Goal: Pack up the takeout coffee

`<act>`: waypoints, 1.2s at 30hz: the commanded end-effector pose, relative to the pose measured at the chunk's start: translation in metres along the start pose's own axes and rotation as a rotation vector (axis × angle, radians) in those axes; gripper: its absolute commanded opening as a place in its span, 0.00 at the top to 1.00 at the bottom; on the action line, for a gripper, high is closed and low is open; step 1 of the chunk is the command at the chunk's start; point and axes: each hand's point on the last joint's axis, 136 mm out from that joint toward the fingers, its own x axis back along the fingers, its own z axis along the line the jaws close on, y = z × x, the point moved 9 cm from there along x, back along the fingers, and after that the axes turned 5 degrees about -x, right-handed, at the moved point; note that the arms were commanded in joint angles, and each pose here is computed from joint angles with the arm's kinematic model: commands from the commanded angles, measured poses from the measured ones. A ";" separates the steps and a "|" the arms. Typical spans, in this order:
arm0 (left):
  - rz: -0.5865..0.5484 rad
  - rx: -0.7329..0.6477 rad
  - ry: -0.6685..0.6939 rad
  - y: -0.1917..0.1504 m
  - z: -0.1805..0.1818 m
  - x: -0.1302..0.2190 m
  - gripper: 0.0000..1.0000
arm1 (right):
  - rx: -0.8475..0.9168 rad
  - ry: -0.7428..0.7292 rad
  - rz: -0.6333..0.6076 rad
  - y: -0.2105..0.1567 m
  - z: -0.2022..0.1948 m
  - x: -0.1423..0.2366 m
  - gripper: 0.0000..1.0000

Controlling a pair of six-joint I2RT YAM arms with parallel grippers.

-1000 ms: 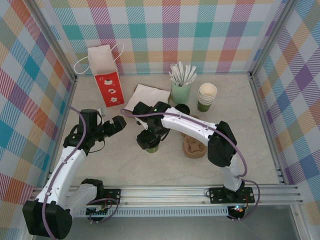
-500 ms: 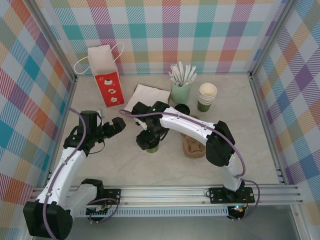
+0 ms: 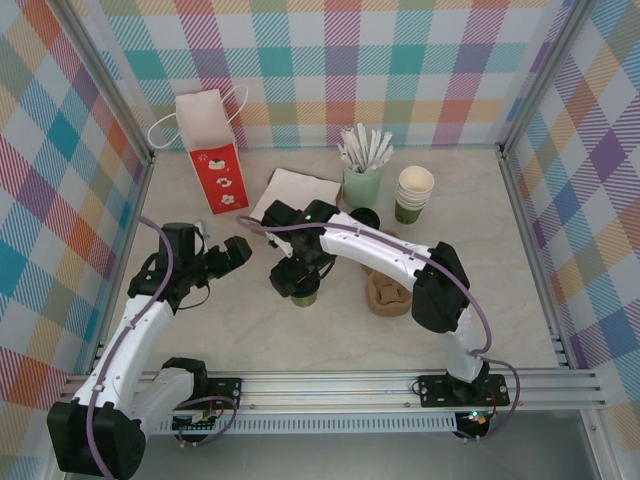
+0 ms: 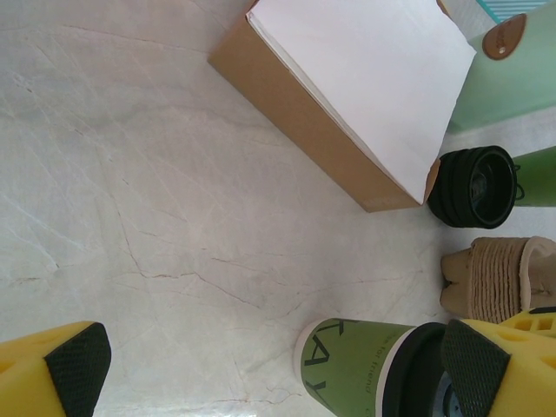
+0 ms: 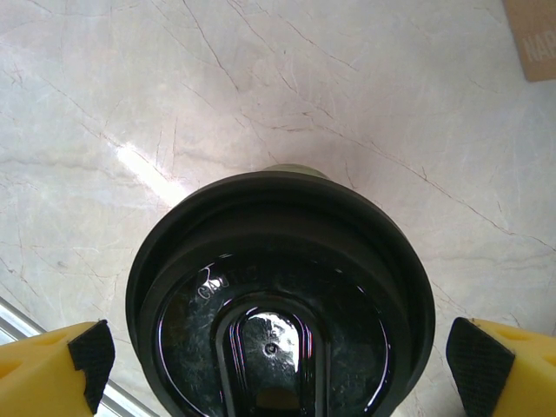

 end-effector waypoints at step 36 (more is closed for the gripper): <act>-0.033 -0.064 0.002 0.010 -0.004 0.012 0.00 | -0.158 0.014 0.002 -0.040 -0.029 0.063 0.15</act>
